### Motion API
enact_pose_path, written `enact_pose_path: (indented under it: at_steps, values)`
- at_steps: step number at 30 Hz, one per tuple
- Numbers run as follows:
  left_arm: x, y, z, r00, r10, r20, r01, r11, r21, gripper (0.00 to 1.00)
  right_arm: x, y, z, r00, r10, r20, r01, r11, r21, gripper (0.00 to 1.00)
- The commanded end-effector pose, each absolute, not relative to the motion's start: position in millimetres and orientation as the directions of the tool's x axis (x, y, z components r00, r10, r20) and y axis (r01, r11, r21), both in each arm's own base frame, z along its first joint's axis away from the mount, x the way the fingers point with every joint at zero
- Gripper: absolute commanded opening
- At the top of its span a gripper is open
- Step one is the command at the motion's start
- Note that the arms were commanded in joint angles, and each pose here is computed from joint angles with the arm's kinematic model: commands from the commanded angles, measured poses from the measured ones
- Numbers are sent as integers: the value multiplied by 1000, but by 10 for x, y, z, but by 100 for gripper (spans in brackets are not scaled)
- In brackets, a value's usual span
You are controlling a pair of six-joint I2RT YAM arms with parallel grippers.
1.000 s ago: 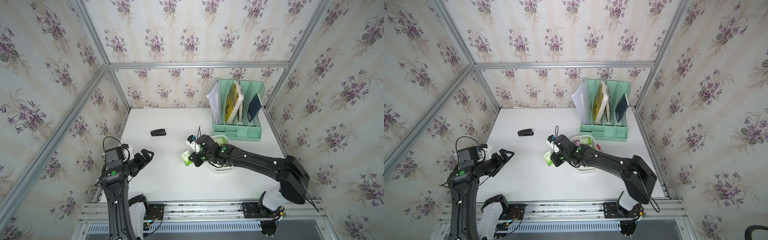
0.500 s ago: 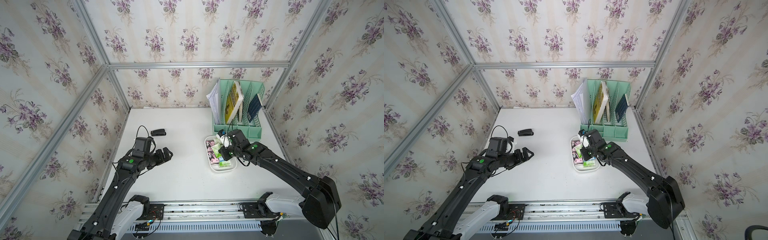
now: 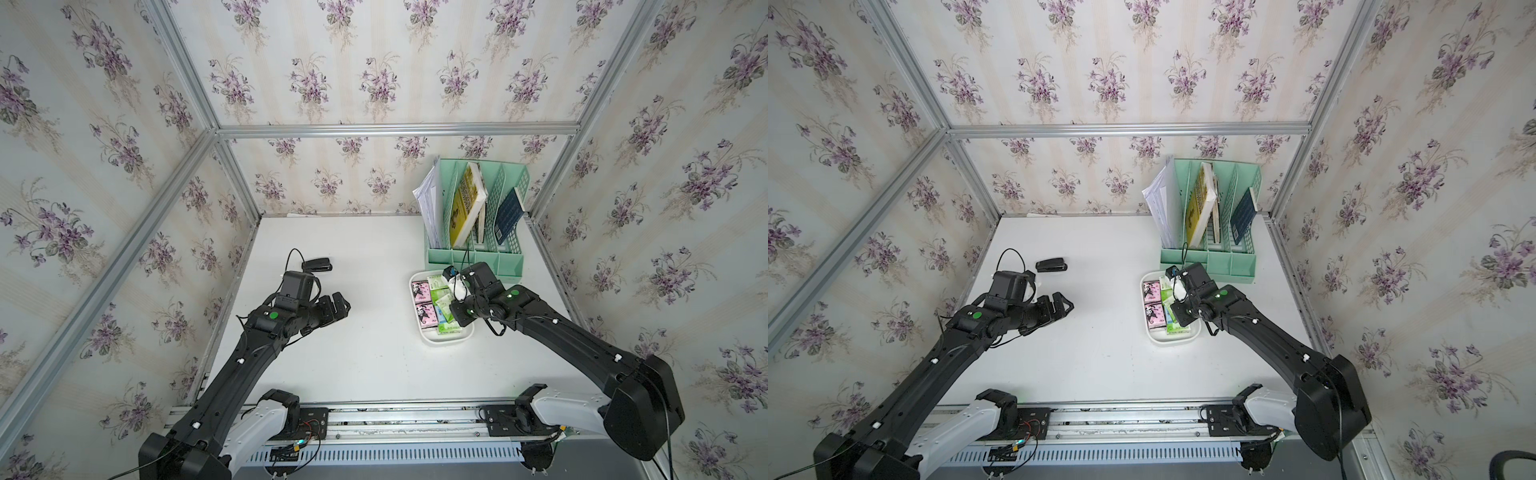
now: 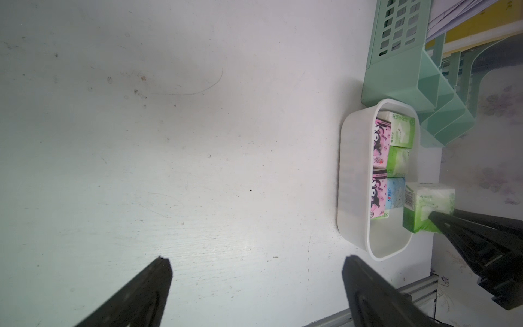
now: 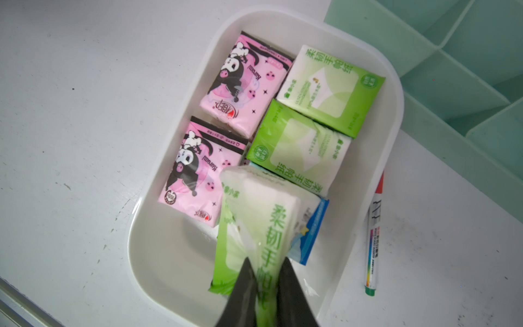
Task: Put the pocket tissues into the storage box
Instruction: Place the pocket tissues in the storage box.
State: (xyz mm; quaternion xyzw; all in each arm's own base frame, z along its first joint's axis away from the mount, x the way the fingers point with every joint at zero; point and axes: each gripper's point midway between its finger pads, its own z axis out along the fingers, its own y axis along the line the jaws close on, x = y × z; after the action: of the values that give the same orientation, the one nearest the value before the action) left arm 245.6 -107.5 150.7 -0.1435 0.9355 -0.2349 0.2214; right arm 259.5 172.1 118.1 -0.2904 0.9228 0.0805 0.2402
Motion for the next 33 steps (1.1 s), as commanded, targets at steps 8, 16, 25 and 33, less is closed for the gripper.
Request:
enact_pose_path:
  at_steps: [8,16,25,33]
  values:
    - [2514,-1082,1480,-858,-360,-365,-148,855,-496,99,2728,1846,1299,-741,-421,-523,-527,847,66,60]
    - [2501,-1068,1476,-858,-363,-363,-154,857,-492,99,2691,1862,1042,-799,-402,-448,-492,864,102,62]
    - [2511,-1073,1470,-857,-367,-360,-160,856,-492,99,2762,1827,973,-808,-394,-438,-467,881,70,66]
    - [2503,-1070,1466,-858,-363,-363,-159,860,-486,99,2756,1833,969,-797,-411,-443,-483,874,57,59]
